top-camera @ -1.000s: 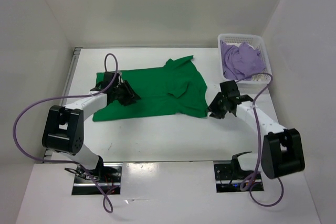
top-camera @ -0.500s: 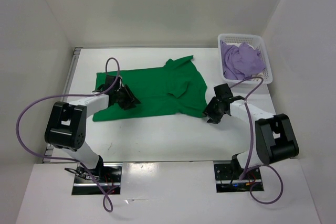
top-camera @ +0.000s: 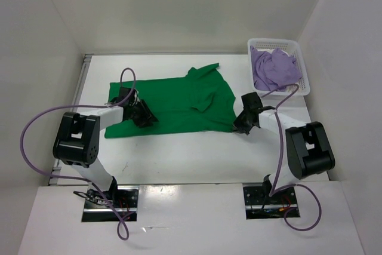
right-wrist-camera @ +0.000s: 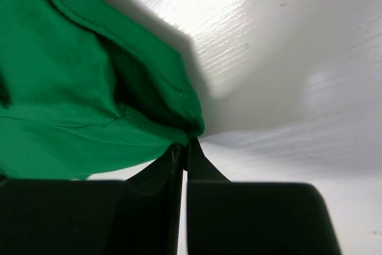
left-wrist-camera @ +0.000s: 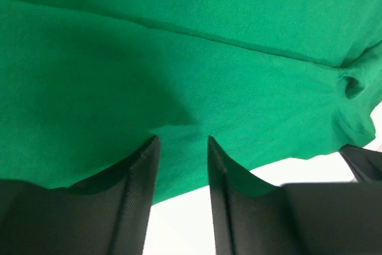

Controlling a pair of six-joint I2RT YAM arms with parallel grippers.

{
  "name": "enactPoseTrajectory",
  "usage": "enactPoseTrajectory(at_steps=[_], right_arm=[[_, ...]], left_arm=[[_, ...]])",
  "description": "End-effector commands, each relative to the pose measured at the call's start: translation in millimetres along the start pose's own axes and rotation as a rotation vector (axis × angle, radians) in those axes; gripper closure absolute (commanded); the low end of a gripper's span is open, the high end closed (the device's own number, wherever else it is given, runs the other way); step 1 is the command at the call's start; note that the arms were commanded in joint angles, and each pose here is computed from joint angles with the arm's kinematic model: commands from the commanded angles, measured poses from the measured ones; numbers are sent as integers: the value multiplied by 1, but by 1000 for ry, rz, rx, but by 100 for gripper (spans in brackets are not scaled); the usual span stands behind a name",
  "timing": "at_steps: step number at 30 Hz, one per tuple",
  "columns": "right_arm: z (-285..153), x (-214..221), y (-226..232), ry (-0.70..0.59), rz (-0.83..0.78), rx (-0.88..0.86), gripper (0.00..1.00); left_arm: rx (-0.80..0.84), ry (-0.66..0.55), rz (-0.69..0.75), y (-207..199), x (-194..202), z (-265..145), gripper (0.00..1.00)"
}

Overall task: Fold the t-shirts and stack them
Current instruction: Fold the flattened tshirt in 1/3 of the way

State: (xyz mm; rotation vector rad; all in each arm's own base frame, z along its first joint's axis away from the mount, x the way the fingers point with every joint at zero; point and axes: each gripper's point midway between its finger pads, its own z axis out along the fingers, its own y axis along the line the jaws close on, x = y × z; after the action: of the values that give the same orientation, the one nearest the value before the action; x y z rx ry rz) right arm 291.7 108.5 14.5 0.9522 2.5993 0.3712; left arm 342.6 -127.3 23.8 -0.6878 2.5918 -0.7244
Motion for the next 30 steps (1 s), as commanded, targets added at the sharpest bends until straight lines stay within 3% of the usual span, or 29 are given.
enactPoseTrajectory(at_steps=[1,8,12,13,15,17,21,23,24,27,30], right_arm=[[-14,0,-24,-37,77,51,99],[-54,33,-39,28,173,7,99],[-71,45,-42,45,218,-16,97],[-74,53,-43,65,218,-18,78],[-80,51,-41,50,216,-43,61],[-87,46,-34,39,201,-62,50],[-104,19,-8,-35,123,-119,48],[-106,4,10,-52,42,-135,53],[-104,0,28,-54,1,-192,68],[-83,8,64,22,-97,-245,98],[-65,24,126,41,-229,-354,100]], left_arm=[[-102,43,15,33,16,-12,53],[-100,81,15,40,42,-41,50],[-84,110,17,42,62,-53,35],[-68,108,21,38,62,-58,32],[-81,85,26,34,56,-65,31],[-85,25,55,26,41,-75,31],[-54,-68,112,2,10,-89,33],[-26,-104,116,-9,0,-91,34],[-5,-131,127,-16,-10,-89,36],[-6,-147,108,-16,-19,-77,40],[5,-129,96,-11,-12,-69,43]])
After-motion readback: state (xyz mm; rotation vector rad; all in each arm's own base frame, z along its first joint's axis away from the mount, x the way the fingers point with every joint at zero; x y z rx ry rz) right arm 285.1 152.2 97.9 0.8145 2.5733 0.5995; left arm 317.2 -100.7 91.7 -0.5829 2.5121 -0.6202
